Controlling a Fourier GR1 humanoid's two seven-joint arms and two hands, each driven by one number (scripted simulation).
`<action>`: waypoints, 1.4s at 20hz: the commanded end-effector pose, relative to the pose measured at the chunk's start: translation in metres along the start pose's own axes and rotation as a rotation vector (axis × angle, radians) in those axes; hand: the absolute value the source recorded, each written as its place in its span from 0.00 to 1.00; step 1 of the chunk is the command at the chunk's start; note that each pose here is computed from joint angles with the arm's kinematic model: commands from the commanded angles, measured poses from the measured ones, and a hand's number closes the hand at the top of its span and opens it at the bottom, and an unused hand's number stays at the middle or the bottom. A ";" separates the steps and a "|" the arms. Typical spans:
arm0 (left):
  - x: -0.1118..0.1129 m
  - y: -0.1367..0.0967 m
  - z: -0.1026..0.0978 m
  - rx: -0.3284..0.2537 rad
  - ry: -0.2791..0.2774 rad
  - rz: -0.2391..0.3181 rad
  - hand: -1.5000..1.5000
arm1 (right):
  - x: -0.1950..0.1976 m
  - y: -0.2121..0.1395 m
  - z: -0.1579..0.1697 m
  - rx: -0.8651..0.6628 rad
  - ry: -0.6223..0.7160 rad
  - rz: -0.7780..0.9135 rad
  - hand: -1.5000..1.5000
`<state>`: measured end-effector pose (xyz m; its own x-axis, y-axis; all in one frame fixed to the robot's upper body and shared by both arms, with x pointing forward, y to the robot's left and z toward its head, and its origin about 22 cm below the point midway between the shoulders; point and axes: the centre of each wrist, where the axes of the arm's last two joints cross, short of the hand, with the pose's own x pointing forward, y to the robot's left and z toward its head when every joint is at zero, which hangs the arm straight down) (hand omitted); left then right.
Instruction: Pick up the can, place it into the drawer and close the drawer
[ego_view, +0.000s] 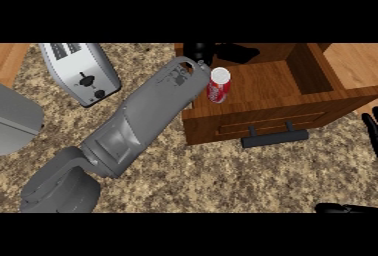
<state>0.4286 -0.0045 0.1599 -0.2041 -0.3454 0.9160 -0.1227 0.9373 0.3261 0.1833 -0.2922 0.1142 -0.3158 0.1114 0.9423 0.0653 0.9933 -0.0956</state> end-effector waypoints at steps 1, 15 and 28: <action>-0.002 0.001 -0.001 0.019 0.006 0.019 0.00 | 0.004 0.003 0.001 0.012 -0.030 0.040 0.00; 0.012 -0.003 0.004 0.010 0.013 0.174 0.00 | 0.034 0.007 -0.013 0.095 -0.208 0.460 0.00; 0.023 -0.008 0.008 0.036 0.012 0.194 0.00 | -0.004 0.056 -0.038 0.205 -0.191 0.944 0.00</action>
<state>0.4200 -0.0195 0.1808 -0.2249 -0.1763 0.9583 -0.1310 0.9800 0.1496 0.2167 -0.2524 0.1326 -0.3882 0.7835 0.4853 0.2031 0.5864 -0.7842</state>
